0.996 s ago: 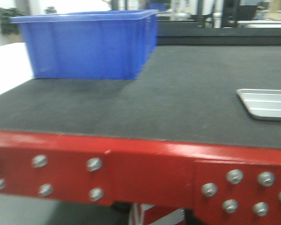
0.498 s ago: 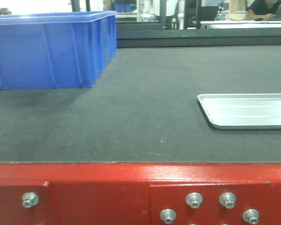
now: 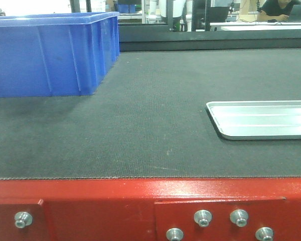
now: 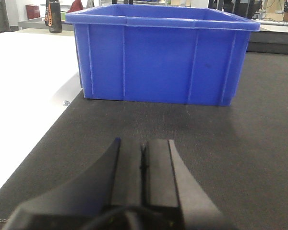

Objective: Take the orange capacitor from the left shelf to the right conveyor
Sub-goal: 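Move the right gripper with the cylinder over the metal tray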

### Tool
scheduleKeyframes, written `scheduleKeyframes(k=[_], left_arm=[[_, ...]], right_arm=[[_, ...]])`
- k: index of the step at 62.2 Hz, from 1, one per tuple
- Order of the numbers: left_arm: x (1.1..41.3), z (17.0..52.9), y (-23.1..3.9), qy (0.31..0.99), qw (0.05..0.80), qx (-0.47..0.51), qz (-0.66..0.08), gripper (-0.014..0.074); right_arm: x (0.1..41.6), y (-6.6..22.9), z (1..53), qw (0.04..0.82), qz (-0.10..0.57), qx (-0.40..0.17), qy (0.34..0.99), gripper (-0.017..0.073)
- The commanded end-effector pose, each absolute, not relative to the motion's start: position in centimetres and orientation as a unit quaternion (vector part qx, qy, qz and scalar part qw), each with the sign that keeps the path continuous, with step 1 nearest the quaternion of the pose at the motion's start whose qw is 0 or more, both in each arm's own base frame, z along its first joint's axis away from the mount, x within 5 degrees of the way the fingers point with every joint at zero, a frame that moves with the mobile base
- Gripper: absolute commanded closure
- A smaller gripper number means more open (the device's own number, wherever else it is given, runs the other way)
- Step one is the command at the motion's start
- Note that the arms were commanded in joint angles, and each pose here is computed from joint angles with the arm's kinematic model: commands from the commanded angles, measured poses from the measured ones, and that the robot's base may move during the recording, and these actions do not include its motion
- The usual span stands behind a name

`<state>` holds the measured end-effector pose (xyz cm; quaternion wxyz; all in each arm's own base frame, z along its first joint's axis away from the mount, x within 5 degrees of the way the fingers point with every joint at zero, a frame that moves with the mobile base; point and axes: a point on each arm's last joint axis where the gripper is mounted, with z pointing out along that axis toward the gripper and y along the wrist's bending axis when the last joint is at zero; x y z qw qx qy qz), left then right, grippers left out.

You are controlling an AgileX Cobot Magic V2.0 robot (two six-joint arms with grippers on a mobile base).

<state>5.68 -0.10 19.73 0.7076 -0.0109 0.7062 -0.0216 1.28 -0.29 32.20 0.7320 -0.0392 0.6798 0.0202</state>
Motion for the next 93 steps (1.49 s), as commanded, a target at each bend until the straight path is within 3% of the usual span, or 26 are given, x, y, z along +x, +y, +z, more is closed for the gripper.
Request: scheduleKeyframes(k=[1, 27, 34, 57, 73, 93], left_arm=[[5.5, 20.7, -0.1, 0.668, 0.744, -0.012, -0.024, 0.0720], [5.5, 20.7, -0.1, 0.668, 0.744, -0.012, -0.024, 0.0720], [5.5, 20.7, -0.1, 0.668, 0.744, -0.012, -0.024, 0.0720], [5.5, 20.7, -0.1, 0.668, 0.744, -0.012, -0.024, 0.0720], [5.5, 20.7, -0.1, 0.668, 0.744, -0.012, -0.024, 0.0720], [5.5, 20.7, -0.1, 0.668, 0.744, -0.012, -0.024, 0.0720]], right_arm=[[1.0, -0.3, 34.0, 0.769, 0.016, -0.043, 0.637, 0.0452], [1.0, -0.3, 34.1, 0.771, 0.017, -0.043, 0.635, 0.0452], [1.5, -0.2, 34.7, 0.747, 0.028, -0.038, 0.663, 0.0452], [12.2, 1.5, 38.8, 0.687, 0.041, -0.043, 0.724, 0.0452], [19.7, 2.8, 34.1, 0.719, 0.054, -0.052, 0.691, 0.0452], [23.2, 3.5, 25.3, 0.722, 0.069, -0.055, 0.686, 0.0452]])
